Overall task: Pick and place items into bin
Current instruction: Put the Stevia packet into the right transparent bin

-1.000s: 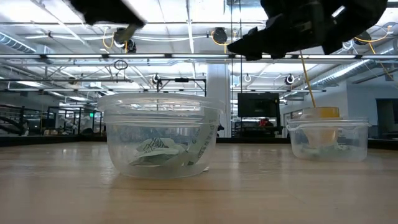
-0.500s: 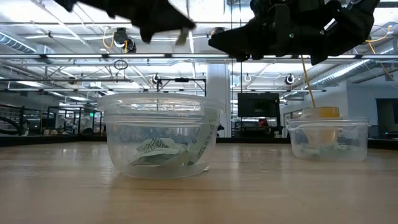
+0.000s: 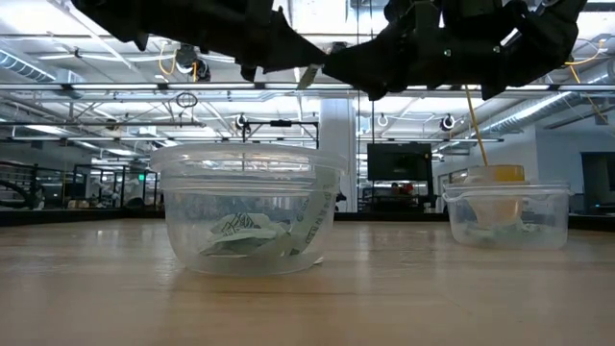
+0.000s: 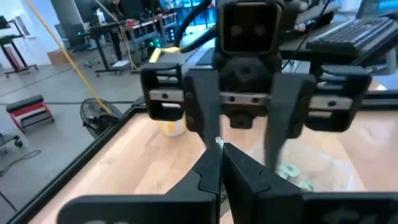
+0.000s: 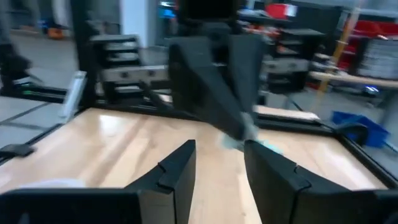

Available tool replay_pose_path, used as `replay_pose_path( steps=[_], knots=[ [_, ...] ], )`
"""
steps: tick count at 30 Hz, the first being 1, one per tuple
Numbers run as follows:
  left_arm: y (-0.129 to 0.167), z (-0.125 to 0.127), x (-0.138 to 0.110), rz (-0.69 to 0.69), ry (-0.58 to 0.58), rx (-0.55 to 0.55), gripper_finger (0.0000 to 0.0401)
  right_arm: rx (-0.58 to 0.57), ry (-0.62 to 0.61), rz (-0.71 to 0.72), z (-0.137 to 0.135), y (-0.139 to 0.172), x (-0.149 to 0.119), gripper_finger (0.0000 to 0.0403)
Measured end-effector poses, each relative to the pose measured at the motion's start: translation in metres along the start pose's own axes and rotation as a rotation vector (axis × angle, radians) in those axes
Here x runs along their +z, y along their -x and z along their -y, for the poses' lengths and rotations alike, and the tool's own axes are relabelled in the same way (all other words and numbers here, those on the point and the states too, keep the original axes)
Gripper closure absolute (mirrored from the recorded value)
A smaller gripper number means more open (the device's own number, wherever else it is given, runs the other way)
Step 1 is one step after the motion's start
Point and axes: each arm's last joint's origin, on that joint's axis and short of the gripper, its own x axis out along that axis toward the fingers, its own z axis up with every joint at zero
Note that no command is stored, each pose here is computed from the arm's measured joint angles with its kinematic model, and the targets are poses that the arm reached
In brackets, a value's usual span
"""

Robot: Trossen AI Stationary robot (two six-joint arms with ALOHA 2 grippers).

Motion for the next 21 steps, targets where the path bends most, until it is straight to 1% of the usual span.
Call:
replay_pose_path(
  steps=[4,7,12,14,18,21],
  knots=[
    [-0.0018,-0.0015,-0.0023,-0.006,-0.027,0.005,0.0395,-0.094,-0.008,-0.015,0.0027,0.0001,-0.0009,0.0271],
    [-0.0022,-0.0023,-0.0026,-0.008,-0.032,0.01,0.0392,-0.146,-0.023,-0.025,0.0041,0.0003,-0.0016,0.0271],
    [-0.0028,-0.0043,-0.0028,-0.009,-0.033,0.017,0.0378,-0.146,-0.037,-0.025,0.0041,0.0003,-0.0017,0.0271],
    [-0.0033,-0.0059,-0.0033,-0.014,-0.034,0.022,0.038,-0.146,-0.038,-0.025,0.0041,0.0003,-0.0017,0.0271],
    [-0.004,-0.0084,-0.0039,-0.019,-0.034,0.029,0.0395,-0.147,-0.038,-0.025,0.0042,0.0003,-0.0017,0.0274],
    [-0.0045,-0.0104,-0.0043,-0.022,-0.032,0.039,0.0388,-0.146,-0.038,-0.025,0.0041,0.0003,-0.0017,0.0286]
  ],
)
